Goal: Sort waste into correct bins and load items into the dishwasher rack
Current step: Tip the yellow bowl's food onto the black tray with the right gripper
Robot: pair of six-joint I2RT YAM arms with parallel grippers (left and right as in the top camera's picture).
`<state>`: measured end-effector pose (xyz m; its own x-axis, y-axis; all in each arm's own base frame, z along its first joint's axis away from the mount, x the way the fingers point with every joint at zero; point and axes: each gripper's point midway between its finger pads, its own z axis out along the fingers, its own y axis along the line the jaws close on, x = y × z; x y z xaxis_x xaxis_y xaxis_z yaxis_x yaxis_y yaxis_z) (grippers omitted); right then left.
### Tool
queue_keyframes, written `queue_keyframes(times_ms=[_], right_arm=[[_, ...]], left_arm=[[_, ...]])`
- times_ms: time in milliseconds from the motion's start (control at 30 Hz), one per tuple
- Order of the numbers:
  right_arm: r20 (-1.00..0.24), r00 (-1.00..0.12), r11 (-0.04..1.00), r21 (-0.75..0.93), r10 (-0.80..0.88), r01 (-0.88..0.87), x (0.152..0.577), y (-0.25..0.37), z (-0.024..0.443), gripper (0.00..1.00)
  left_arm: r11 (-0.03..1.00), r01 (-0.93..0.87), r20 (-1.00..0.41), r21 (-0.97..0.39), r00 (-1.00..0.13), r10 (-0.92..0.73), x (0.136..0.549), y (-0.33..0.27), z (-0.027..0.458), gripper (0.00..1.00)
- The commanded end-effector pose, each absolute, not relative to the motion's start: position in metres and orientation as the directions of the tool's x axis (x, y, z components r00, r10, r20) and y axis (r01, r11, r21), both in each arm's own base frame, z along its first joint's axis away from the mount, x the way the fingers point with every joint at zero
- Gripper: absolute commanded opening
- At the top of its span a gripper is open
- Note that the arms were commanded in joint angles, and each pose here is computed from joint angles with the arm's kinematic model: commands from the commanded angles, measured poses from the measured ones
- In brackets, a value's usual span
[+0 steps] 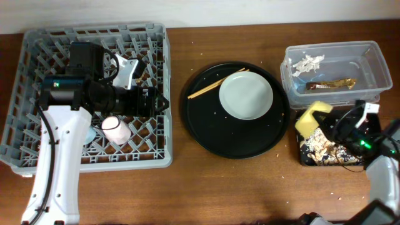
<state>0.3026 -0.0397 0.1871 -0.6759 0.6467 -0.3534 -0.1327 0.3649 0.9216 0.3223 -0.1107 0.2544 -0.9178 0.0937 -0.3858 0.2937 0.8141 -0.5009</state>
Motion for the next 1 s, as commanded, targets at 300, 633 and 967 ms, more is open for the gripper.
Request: queue_keyframes(times_ms=[300,633,967], right_arm=[[-0.523,-0.832,0.875,0.473,0.184,-0.104,0.299,0.074,0.211,0.04],[-0.306,-0.894,0.929,0.069,-0.327,-0.364,0.3,0.184,0.062,0.04],[-0.536,-0.842,0.953,0.282,0.062,-0.11,0.335,0.124,0.197,0.51]], left_arm=[[0.804,0.334,-0.425,-0.493,-0.898,0.112,0.322,-0.114,0.265,0.99],[0.803,0.333,-0.424,-0.493,-0.899,0.112,0.322,-0.113,0.265,0.99],[0.797,0.533,-0.633,-0.285,-0.729,0.261,0.362,-0.166,0.275,0.99]])
